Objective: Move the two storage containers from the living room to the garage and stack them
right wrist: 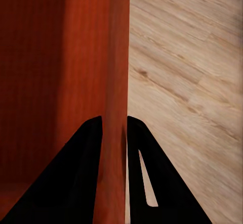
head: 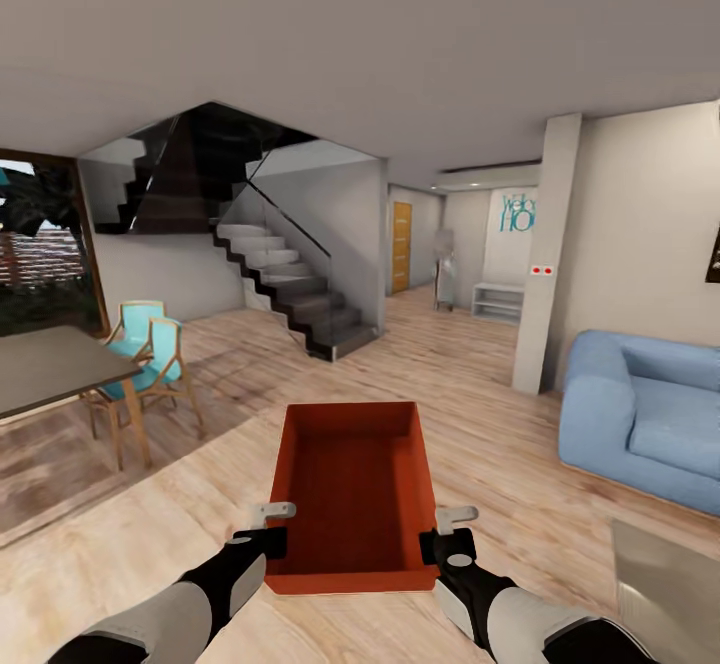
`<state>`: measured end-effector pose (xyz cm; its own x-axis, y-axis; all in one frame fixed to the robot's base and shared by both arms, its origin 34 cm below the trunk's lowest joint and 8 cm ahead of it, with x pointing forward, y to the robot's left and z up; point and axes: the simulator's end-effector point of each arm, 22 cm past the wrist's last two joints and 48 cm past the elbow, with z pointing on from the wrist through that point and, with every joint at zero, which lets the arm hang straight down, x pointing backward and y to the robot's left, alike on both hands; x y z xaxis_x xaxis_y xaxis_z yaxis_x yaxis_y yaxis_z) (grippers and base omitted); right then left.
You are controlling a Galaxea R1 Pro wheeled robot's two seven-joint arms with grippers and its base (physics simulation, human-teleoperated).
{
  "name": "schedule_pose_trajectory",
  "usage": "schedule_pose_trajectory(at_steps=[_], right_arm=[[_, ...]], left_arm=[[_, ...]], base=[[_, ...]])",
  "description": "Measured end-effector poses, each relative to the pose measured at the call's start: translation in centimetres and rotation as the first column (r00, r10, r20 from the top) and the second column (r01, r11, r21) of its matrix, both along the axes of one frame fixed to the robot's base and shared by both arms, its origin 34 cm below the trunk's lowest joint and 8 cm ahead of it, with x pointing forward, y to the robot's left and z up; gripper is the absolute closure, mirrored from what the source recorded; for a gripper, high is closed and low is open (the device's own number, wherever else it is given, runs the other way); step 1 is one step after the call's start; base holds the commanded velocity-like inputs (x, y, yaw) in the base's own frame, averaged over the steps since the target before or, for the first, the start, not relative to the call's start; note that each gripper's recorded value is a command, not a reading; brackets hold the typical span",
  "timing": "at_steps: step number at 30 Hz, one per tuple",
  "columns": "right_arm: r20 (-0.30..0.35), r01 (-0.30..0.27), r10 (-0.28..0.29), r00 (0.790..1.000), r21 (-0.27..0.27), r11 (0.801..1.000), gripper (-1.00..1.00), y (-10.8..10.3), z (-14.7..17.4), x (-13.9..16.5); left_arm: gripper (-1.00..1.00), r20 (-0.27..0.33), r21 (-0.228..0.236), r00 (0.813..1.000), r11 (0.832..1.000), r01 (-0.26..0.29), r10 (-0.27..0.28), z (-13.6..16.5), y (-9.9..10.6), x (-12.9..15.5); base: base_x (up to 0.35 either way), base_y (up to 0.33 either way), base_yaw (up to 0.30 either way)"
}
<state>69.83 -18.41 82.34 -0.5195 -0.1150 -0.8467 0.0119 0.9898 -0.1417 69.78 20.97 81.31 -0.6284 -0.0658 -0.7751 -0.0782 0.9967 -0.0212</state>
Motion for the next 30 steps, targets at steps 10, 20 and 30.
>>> schedule_pose_trajectory(at_steps=[10, 20, 30], right_arm=[[-0.001, 0.000, 0.000, 1.000, 0.000, 1.000, 1.00, -0.01, -0.02, -0.01], [0.000, 0.001, -0.001, 1.000, 0.001, 1.000, 1.00, 0.01, -0.01, -0.01], [-0.001, 0.002, -0.002, 1.000, 0.001, 1.000, 1.00, 0.03, -0.02, -0.03]], left_arm=[[1.00, -0.001, 0.000, 1.000, 1.000, -0.001, 0.001, -0.04, 0.00, -0.04], [1.00, 0.000, 0.001, 1.000, 1.000, 0.000, 0.000, -0.01, 0.01, -0.01], [1.00, -0.001, 0.000, 1.000, 1.000, 0.001, -0.001, -0.03, 0.03, -0.02]], base=[[0.309, 0.163, -0.007], [0.320, 0.085, 0.000], [0.324, 0.005, -0.167]])
